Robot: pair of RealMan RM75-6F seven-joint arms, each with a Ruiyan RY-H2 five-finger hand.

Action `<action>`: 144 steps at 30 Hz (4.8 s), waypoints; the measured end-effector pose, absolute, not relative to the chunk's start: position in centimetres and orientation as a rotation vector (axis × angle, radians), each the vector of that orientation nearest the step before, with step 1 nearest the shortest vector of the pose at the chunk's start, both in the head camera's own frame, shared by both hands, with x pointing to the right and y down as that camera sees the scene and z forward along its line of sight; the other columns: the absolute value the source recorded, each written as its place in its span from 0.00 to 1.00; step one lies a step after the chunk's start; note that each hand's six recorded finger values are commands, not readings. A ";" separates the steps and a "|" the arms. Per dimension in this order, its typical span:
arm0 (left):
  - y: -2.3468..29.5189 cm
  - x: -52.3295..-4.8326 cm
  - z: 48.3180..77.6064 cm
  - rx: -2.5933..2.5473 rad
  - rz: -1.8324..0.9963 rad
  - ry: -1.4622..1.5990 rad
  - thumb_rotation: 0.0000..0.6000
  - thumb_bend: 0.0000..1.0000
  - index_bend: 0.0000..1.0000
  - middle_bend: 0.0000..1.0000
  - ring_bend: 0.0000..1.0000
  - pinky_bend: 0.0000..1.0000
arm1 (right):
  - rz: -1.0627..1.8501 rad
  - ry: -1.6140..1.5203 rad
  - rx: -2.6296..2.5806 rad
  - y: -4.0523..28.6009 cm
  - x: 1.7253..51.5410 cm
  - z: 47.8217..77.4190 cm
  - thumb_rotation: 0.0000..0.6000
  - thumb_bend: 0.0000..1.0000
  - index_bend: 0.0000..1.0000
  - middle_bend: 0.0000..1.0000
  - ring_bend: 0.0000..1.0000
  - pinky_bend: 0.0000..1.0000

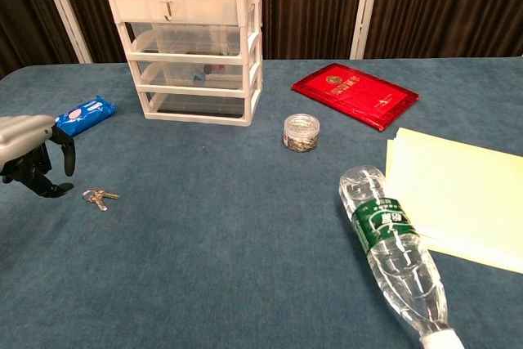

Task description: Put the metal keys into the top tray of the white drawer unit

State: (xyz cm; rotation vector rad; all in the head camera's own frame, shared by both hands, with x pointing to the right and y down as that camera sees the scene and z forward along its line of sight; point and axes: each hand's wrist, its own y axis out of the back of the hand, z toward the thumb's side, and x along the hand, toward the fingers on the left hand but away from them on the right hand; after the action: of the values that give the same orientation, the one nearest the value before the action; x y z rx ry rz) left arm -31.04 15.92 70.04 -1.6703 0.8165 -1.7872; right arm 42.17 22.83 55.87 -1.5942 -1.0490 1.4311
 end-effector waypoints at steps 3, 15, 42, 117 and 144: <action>16.0 -30.9 70.3 -1.667 -1.790 0.811 1.00 0.33 0.53 1.00 0.87 0.67 | 1.429 -1.052 -1.594 22.8 42.2 55.9 1.00 0.00 0.00 0.00 0.00 0.00; 16.5 -30.2 71.6 -1.666 -1.804 0.781 1.00 0.36 0.51 1.00 0.87 0.67 | 1.423 -1.058 -1.598 22.7 42.1 55.8 1.00 0.00 0.00 0.00 0.00 0.00; 16.7 -29.8 72.6 -1.668 -1.821 0.780 1.00 0.38 0.52 1.00 0.87 0.67 | 1.411 -1.070 -1.597 22.7 42.1 55.7 1.00 0.00 0.00 0.00 0.00 0.00; 7.2 -28.6 63.7 -1.534 -1.490 0.804 1.00 0.47 0.56 1.00 0.86 0.67 | 1.419 -1.074 -1.591 22.8 42.1 55.8 1.00 0.00 0.00 0.00 0.00 0.00; 1.5 -23.0 61.4 -1.422 -1.313 0.739 1.00 0.46 0.57 1.00 0.86 0.67 | 1.424 -1.087 -1.607 22.6 42.2 55.9 1.00 0.00 0.00 0.00 0.00 0.00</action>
State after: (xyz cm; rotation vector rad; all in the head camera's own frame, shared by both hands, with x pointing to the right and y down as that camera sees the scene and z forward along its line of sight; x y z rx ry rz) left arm -22.99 1.55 61.41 -1.4218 0.7390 -1.3128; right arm 42.19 22.61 55.89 -1.6066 -1.0870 1.4238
